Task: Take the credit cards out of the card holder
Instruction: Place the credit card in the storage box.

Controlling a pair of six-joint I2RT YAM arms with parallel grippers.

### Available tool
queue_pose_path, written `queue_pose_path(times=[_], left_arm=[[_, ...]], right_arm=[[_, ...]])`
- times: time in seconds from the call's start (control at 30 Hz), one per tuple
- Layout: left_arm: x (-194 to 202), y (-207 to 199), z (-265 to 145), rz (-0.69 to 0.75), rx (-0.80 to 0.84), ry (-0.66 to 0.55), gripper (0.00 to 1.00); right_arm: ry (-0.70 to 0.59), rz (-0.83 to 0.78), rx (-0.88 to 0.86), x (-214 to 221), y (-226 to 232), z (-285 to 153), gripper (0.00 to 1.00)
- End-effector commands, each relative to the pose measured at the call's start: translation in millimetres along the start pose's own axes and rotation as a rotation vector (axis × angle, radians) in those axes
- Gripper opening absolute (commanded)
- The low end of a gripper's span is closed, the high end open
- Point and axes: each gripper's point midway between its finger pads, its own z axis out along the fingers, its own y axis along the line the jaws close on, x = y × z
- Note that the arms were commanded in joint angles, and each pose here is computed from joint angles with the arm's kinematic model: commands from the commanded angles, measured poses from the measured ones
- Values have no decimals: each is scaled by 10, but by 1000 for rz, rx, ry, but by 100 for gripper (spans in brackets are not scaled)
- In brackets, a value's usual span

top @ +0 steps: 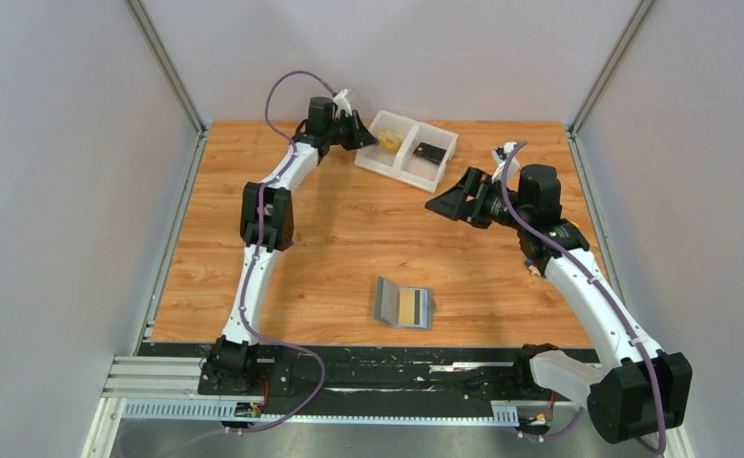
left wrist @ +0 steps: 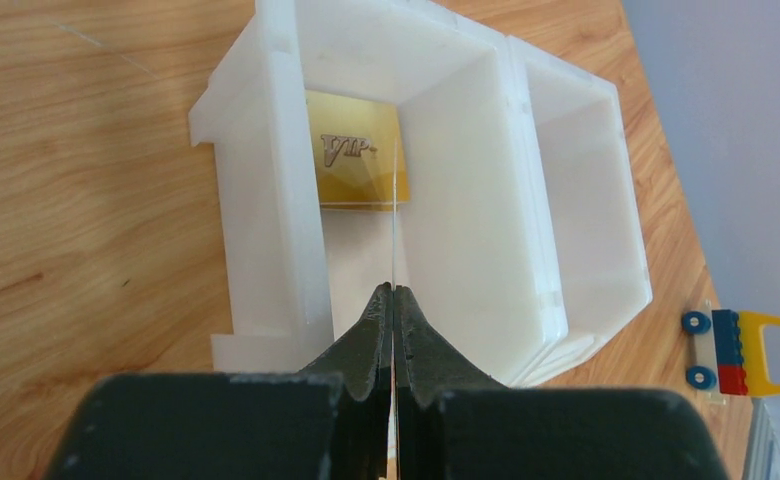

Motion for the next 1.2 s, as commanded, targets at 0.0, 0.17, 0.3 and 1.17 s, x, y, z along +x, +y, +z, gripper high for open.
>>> queue_pose_path(times=[0.0, 0.17, 0.3, 1.17], left_arm=[[-391, -187, 48, 56, 78, -140, 0], [-431, -187, 169, 101, 78, -201, 6], [-487, -161, 210, 123, 56, -250, 42], [-229, -876, -365, 192, 34, -76, 56]], right_arm=[[-48, -55, -14, -218, 109, 6, 100], [-55, -58, -10, -282, 135, 16, 100], [-63, -66, -14, -351, 216, -18, 100], [-99, -29, 118, -165, 218, -349, 100]])
